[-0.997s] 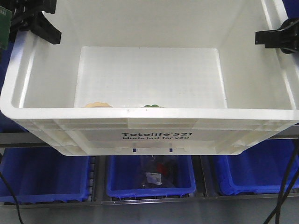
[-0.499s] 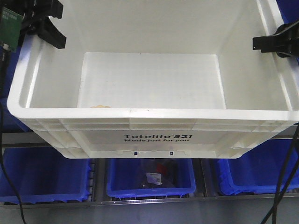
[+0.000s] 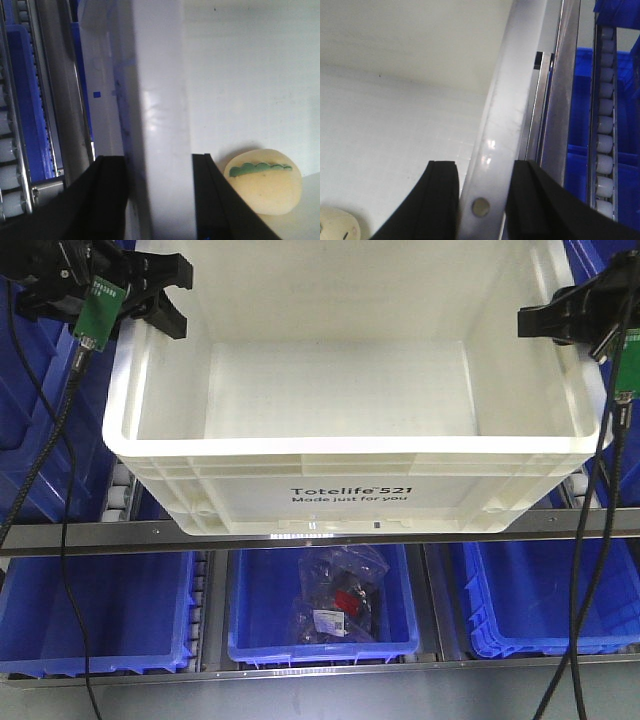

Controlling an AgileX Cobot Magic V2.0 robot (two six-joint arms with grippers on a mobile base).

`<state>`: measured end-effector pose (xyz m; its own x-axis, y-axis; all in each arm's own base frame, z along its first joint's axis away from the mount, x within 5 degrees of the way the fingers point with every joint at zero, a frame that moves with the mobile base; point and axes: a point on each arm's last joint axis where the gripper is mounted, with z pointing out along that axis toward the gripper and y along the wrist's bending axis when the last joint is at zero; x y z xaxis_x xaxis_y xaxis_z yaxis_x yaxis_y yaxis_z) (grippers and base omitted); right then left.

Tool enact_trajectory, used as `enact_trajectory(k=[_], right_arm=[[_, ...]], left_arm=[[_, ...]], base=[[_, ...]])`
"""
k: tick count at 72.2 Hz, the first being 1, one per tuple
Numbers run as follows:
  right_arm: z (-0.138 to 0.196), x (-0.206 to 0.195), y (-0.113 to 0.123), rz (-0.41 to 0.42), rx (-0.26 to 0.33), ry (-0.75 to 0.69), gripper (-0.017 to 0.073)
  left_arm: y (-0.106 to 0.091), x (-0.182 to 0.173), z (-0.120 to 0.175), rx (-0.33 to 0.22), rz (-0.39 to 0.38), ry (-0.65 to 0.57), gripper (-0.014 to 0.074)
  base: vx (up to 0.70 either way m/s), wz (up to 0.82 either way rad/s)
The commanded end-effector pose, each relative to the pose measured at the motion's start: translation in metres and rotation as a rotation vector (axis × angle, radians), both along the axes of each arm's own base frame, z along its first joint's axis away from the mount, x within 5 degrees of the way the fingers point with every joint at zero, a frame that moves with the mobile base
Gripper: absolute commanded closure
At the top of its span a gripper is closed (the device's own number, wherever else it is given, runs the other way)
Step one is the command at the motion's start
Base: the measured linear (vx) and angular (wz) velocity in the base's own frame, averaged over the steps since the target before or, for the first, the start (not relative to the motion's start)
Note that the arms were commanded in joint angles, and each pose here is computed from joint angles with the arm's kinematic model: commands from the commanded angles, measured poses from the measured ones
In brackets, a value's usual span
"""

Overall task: Place moving items into box and shelve
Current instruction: 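Push the crate with both grippers forward onto the roller shelf lane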

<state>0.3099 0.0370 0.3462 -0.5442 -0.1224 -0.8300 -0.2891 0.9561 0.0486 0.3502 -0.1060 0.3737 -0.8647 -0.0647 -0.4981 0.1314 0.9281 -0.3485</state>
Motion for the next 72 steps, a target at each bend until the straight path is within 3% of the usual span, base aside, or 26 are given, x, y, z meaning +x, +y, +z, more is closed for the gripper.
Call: enact_trajectory(k=[1, 38, 59, 72], right_arm=[[0.03, 0.003, 0.0, -0.036, 0.028, -0.177, 0.0568], [0.012, 0.033, -0.006, -0.105, -0.009, -0.25, 0.0568], [-0.005, 0.057, -0.012, -0.19, -0.028, -0.312, 0.0564], [-0.021, 0.067, -0.012, -0.188, -0.044, -0.276, 0.0562]], left_arm=[[-0.009, -0.004, 0.043, -0.177, 0.02, -0.204, 0.0591], [-0.014, 0.029, 0.017, -0.188, 0.071, -0.241, 0.0591], [-0.015, 0.05, 0.014, -0.188, 0.101, -0.394, 0.0591], [-0.019, 0.056, 0.0, -0.206, 0.098, -0.332, 0.0591]], base=[[0.0, 0.0], [0.0, 0.0], [0.0, 0.0], [0.0, 0.0]])
